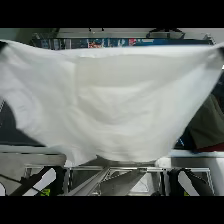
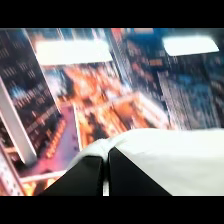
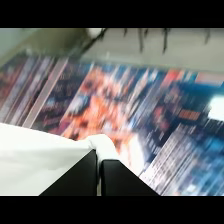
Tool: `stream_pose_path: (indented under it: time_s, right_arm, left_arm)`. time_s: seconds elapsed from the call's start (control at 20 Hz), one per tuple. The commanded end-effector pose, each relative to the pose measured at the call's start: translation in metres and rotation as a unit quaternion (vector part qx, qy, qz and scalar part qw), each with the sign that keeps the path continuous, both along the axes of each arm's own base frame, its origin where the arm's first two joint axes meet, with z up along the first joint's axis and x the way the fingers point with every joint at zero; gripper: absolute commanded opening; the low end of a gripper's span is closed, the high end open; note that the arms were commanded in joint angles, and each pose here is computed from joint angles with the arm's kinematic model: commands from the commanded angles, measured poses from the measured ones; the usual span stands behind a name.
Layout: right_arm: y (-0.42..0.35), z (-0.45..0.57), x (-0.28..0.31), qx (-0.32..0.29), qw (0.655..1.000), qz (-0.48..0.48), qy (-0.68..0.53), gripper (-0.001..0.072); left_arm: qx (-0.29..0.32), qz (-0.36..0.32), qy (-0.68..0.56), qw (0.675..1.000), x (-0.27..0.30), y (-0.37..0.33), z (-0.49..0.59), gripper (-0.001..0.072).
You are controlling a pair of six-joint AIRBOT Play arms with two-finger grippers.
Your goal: Fold the shirts.
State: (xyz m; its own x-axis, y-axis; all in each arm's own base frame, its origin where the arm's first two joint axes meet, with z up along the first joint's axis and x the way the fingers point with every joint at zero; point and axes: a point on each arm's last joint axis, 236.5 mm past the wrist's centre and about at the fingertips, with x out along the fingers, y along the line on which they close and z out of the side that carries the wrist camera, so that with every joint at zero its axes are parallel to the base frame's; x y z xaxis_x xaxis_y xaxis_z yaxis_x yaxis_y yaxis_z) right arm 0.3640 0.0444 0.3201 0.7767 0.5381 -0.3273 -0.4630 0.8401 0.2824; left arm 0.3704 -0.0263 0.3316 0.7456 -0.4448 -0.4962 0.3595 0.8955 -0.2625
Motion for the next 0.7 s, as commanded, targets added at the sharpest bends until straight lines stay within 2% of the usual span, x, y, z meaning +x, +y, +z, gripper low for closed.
stream_pose_path:
  time_s: [0.0,0.15,0.35,0.5,0.65]
  right_arm:
    - [0.024,-0.15,0.053,0.026,0.985,0.053,0.162,0.0018]
    - [0.031,-0.25,0.102,0.057,0.968,0.041,0.24,0.0018]
    - [0.017,-0.328,0.154,0.11,0.952,0.0,0.286,0.0017]
    - [0.004,-0.329,0.186,0.143,0.949,-0.012,0.281,0.0017]
    - [-0.007,-0.311,0.197,0.149,0.951,-0.008,0.27,0.0017]
  left_arm:
    - [0.021,-0.038,0.137,0.99,0.06,-0.01,-0.129,0.0015]
    - [0.048,-0.034,0.193,0.979,0.112,-0.011,-0.215,0.0015]
    - [0.077,-0.032,0.236,0.968,0.16,0.001,-0.285,0.0015]
    - [0.068,-0.019,0.235,0.969,0.188,0.006,-0.3,0.0015]
    - [0.065,-0.032,0.265,0.961,0.184,0.004,-0.313,0.0015]
